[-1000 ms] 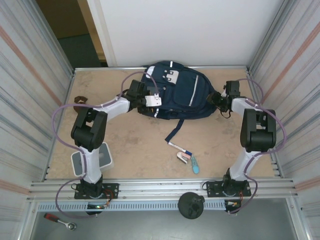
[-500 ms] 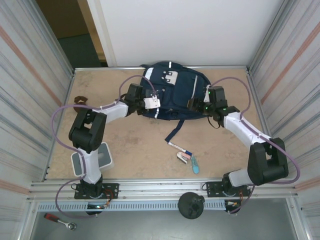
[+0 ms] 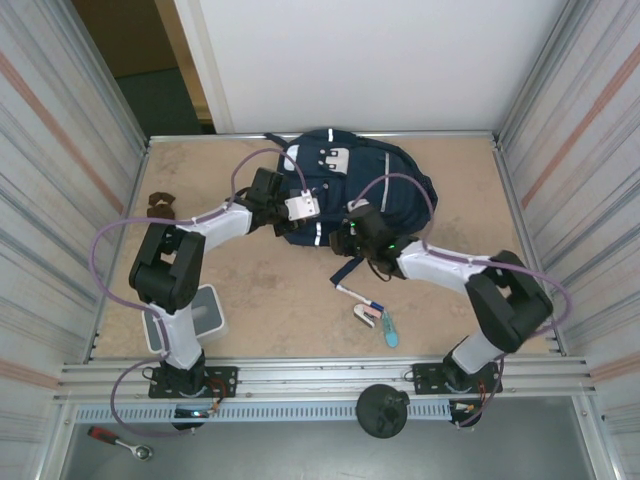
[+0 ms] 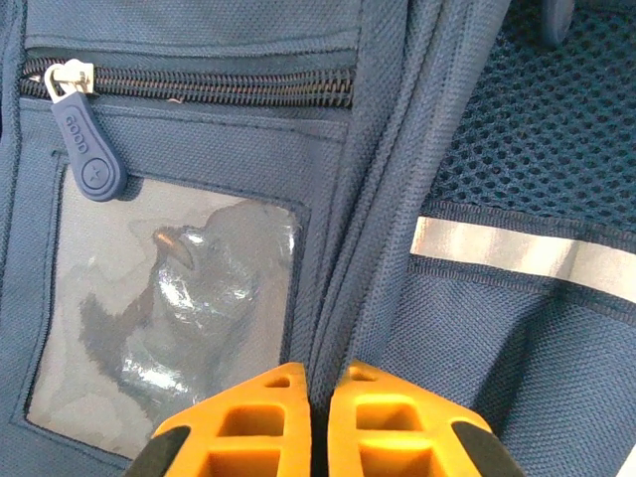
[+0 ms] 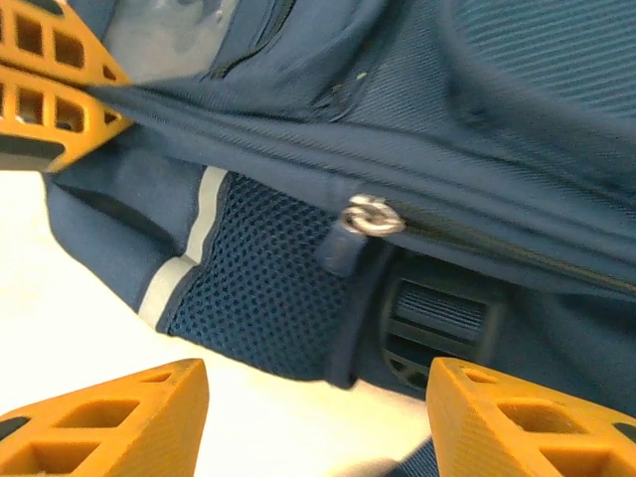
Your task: Pack the student bag
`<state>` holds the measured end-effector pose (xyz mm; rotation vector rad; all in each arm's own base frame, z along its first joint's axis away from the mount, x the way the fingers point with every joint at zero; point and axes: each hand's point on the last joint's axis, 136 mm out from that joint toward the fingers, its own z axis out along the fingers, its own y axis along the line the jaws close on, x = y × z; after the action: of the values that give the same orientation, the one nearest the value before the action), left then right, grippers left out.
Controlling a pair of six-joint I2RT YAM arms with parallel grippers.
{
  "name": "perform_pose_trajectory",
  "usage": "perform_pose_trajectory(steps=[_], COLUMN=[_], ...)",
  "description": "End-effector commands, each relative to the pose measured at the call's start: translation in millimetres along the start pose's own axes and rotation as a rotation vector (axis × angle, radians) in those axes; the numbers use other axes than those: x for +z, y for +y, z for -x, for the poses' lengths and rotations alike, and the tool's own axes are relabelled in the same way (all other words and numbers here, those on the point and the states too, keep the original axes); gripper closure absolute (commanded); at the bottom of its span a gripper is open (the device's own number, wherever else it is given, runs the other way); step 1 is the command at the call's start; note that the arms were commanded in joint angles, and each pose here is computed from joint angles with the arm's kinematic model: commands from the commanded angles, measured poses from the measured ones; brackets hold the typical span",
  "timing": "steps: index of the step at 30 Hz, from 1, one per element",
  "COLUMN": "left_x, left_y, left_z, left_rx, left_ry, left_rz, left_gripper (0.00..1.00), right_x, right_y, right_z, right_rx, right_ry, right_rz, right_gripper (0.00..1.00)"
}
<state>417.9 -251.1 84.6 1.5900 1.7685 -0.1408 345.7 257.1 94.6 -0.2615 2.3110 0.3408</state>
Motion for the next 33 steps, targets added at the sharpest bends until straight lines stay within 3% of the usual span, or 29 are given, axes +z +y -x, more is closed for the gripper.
perform_pose_trajectory(steps=[1, 13, 22, 33], left_x=[-23, -27, -24, -23], left_y=[-1, -1, -1, -2], left_z=[23, 28, 26, 24], left_rx=[-0.047, -0.053, -0.054, -0.051], left_ry=[-0.078, -0.128, -0.126, -0.117], left_rz=[-0.039, -0.052, -0.057, -0.056], left_gripper=[0.99, 0.99, 0.98, 0.99], right_x=[8, 37, 32, 30], right_y=[-11, -14, -28, -33], right_z=[26, 31, 34, 36], right_rx=[0.025, 0.012, -0.006, -0.041], right_ry=[-0.108, -0.129, -0.141, -0.129], right_rz=[-0.168, -0.381, -0.452, -0.436], right_gripper=[0.41, 0.42, 0.61, 0.8])
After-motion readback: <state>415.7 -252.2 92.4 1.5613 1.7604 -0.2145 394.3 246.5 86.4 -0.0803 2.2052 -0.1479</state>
